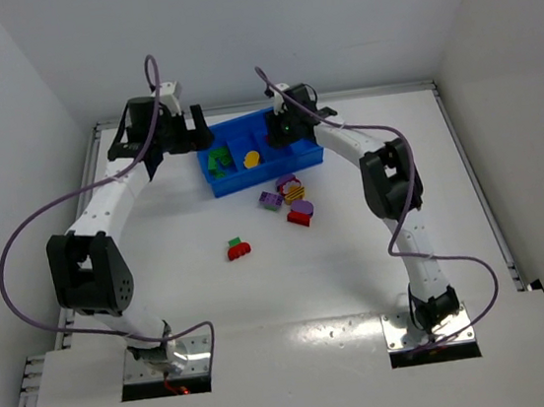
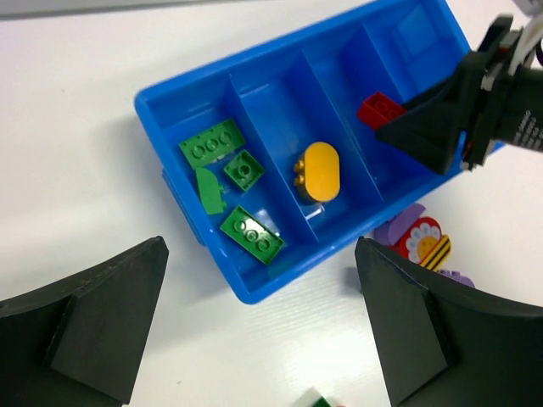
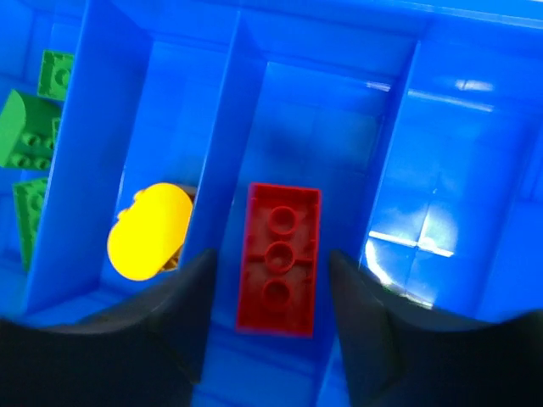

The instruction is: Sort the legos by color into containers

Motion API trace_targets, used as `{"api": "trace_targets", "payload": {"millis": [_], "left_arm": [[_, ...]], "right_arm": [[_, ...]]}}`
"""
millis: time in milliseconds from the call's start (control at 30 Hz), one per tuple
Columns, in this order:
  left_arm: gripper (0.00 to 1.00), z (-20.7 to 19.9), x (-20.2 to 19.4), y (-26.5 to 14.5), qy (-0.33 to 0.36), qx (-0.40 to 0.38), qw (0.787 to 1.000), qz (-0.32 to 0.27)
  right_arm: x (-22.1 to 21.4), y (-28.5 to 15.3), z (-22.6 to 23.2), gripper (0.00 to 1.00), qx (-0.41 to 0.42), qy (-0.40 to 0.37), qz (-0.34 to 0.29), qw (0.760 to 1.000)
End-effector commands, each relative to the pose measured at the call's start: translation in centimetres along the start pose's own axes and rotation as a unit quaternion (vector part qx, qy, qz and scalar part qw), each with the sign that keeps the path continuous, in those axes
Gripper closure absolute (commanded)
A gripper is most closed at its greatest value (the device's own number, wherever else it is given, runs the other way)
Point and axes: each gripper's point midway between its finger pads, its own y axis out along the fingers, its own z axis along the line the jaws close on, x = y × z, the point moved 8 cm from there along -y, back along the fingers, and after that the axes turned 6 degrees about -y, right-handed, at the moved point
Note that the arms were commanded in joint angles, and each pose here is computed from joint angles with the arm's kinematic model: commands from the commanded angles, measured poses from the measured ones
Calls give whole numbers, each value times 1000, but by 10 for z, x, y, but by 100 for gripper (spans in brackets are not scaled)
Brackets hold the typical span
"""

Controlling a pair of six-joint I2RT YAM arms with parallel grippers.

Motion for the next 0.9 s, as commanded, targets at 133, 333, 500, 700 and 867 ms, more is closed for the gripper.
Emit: {"api": "trace_targets", "payload": {"millis": [133,333,500,700,867], "left_arm": [[0,-12,-5,-15,39,-82,996,3],[2,-24,-28,-40,187,-211,959,14],[12,-2,-97,-75,320,-244,900,166],[14,18,-155,-91,512,-308,776,201],[14,23,-175,-76,637,-375,658,143]], "right_arm": [[35,-16,14,19,35,-35,-57,997],[71,-66,31,16,82,-45,-107,990],[85,-140,23,16,64,-56,-143,986],[27,-176,-10,16,19,-69,-92,993],[-1,-195,-21,16,8,-51,-74,996]]}}
